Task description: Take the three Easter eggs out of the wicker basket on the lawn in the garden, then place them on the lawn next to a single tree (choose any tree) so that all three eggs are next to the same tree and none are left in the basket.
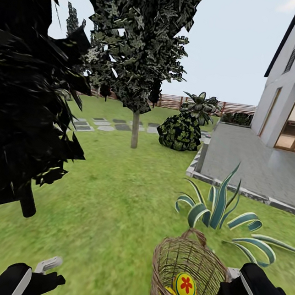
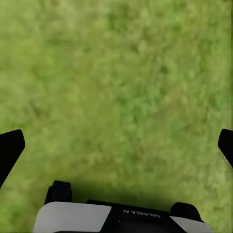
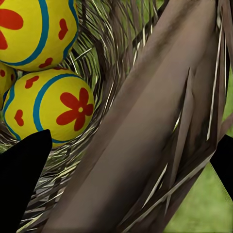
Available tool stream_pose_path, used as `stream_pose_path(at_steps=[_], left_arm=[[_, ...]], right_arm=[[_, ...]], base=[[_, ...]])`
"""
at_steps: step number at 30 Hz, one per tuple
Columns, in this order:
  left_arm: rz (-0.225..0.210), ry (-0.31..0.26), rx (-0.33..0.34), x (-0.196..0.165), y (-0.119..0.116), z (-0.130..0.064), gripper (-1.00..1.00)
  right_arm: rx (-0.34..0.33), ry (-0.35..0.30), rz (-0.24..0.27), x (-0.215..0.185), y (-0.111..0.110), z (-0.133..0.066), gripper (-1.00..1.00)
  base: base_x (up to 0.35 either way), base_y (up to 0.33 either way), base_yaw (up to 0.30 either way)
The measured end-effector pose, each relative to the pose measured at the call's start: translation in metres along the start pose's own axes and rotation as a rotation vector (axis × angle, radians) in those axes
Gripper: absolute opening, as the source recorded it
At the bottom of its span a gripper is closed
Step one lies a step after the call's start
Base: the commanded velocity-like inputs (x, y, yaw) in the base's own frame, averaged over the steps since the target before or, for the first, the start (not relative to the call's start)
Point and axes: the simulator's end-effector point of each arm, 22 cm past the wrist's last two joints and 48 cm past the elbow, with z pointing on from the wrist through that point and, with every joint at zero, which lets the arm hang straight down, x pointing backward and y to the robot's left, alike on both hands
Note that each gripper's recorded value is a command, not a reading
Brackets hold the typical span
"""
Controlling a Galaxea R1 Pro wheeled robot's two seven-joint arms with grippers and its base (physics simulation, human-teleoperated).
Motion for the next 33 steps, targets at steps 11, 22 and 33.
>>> stream_pose_path(at_steps=[11, 22, 33], left_arm=[[0.000, 0.000, 0.000, -0.0002, 0.0002, -0.0001, 1.00], [0.000, 0.000, 0.000, -0.0002, 0.0002, -0.0001, 1.00], [0.000, 0.000, 0.000, -0.0001, 0.0002, -0.0001, 1.00]], right_arm=[[0.002, 0.001, -0.002, 0.0001, -0.0003, 0.0000, -1.00], [0.002, 0.000, -0.002, 0.0001, 0.0000, 0.0002, -1.00], [0.005, 0.011, 0.000, 0.0026, -0.0003, 0.0005, -1.00]], base=[[0.337, 0.000, 0.000], [0.337, 0.000, 0.000], [0.337, 0.000, 0.000]])
